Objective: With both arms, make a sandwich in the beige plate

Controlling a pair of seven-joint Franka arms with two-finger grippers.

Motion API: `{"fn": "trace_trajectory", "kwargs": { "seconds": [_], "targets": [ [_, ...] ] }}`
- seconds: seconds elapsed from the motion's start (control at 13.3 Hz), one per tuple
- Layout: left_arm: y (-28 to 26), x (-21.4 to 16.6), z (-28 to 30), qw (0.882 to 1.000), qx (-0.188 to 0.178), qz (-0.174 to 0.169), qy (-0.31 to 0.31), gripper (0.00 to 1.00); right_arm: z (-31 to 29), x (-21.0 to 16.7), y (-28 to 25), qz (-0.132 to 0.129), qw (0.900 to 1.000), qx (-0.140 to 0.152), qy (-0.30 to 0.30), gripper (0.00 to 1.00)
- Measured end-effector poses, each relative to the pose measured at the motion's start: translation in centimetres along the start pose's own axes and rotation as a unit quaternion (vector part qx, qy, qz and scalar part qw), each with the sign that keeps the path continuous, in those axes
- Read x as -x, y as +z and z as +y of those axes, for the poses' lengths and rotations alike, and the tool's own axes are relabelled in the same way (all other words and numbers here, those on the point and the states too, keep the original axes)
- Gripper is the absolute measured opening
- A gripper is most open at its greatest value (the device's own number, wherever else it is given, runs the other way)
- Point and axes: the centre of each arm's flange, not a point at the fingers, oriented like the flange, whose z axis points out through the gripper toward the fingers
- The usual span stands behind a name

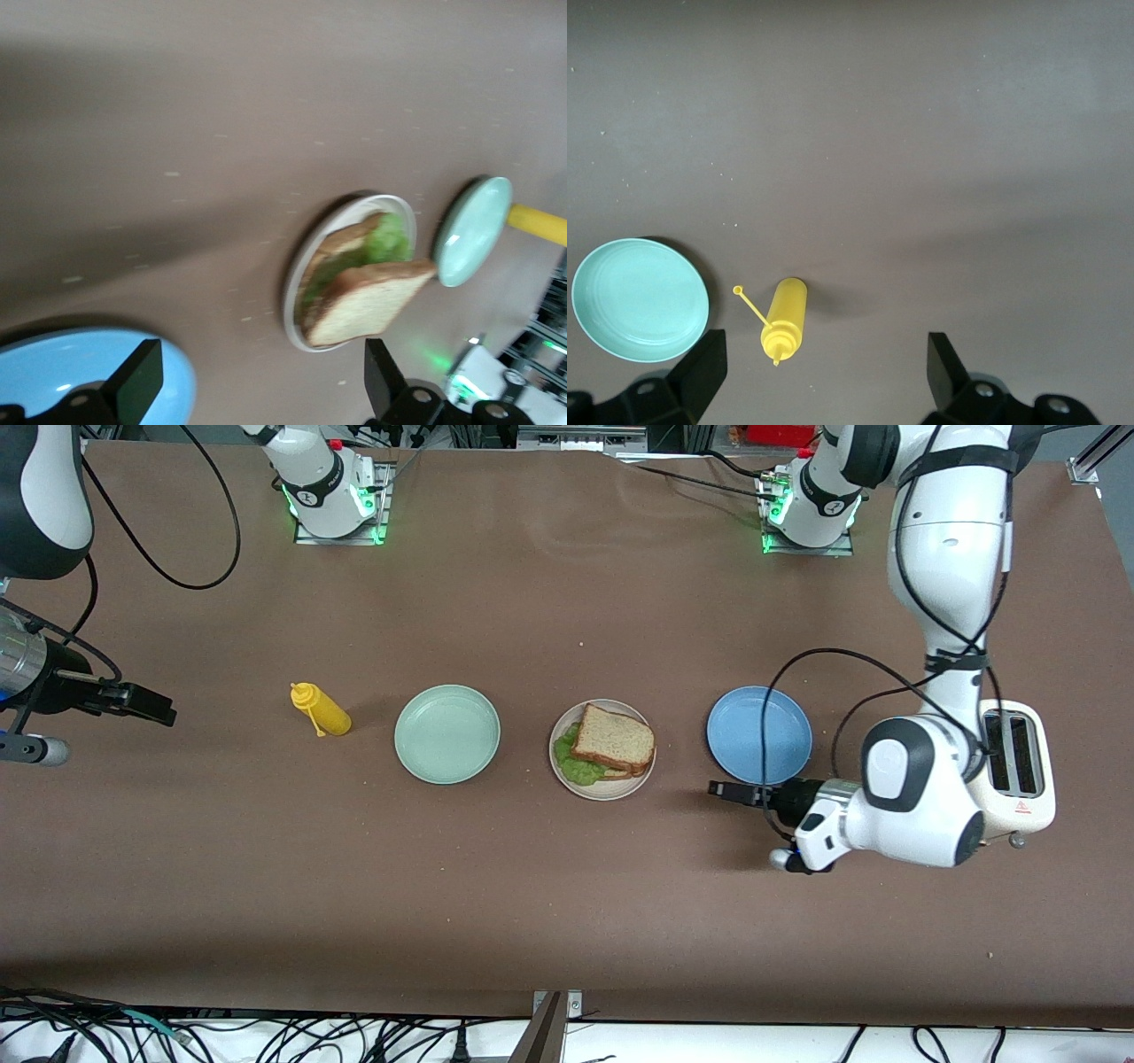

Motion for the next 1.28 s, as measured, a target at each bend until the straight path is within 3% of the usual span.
{"fn": "trace_trajectory", "kwargs": {
  "seconds": [0.38, 0.75, 1.28],
  "targets": [
    [-5.0, 2.0, -2.8, 0.990, -0.140, -0.018, 0.006, 1.00, 0.0, 0.0, -0.1, 0.001, 1.000, 0.000, 0.007, 1.00],
    [-12.7, 5.9, -4.5, 0.963, -0.268, -0.038, -0.008, 1.00, 0.0, 0.1, -0.2, 0.002, 1.000, 0.000, 0.007, 1.00],
    [-19.3, 9.8, -4.1, 0.963, -0.268, -0.020, -0.020, 1.00, 0.0, 0.1, -0.2, 0.002, 1.000, 0.000, 0.007, 1.00]
  ]
}}
